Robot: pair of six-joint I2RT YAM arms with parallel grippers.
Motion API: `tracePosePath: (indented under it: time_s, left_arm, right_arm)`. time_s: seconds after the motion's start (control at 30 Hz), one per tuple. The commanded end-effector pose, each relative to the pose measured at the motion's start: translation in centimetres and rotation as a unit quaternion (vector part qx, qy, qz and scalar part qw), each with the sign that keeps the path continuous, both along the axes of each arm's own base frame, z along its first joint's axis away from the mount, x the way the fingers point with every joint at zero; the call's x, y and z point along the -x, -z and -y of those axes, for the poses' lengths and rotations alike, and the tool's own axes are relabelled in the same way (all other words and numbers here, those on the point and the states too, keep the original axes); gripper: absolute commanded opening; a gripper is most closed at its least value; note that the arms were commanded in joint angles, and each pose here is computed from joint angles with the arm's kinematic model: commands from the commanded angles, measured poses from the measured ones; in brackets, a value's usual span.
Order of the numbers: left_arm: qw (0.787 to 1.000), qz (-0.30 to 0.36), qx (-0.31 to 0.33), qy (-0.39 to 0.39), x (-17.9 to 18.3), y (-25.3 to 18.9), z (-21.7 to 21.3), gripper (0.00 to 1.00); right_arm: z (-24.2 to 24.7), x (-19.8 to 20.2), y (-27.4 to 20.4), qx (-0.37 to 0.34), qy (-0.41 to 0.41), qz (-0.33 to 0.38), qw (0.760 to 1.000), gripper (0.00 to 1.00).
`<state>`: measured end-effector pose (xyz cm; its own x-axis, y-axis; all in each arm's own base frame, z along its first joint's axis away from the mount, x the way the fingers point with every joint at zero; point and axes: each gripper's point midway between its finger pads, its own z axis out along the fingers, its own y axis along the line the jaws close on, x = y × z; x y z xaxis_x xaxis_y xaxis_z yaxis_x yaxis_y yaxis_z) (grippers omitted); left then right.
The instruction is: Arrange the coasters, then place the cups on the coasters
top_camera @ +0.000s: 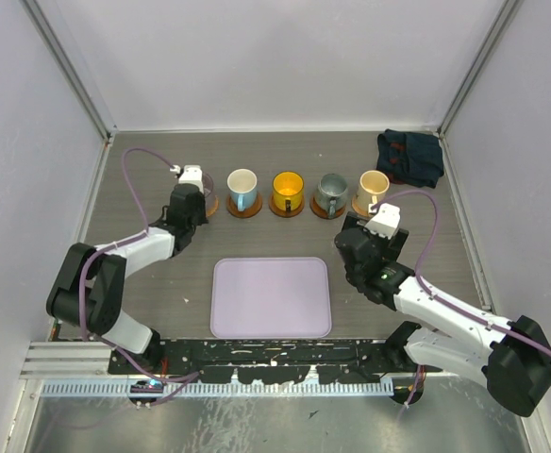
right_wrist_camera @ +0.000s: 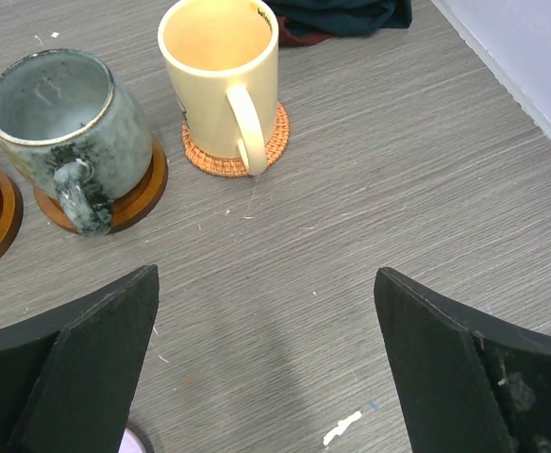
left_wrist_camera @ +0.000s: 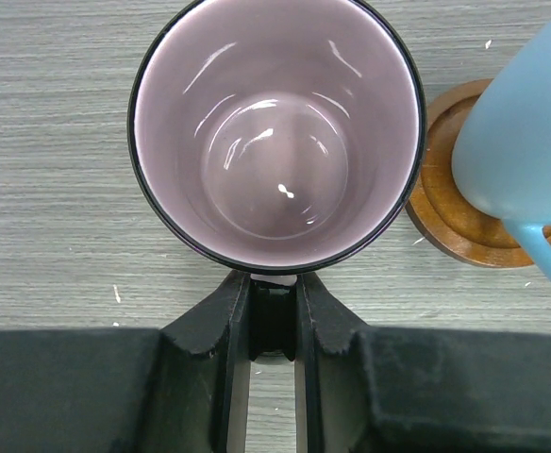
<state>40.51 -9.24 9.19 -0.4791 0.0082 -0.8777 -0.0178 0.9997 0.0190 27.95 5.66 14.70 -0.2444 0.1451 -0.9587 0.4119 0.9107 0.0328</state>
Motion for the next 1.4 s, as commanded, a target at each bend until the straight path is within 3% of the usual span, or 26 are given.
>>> tracePosePath:
  time_s: [0.0,1.37]
  left_arm:
    - [0.994,0.103,0.026,-0.01,-3.5,-5.7,0.3,0.0]
    - [0.994,0.099,0.034,-0.032,-2.2,-4.4,-0.7,0.0]
  right_arm:
    - [-0.2,-0.5,-1.0,-0.015,0.009,0.022,1.0,1.0]
    - [-1.1,-0.8,0.4,-0.016,-0.008,-0.002,1.0,1.0]
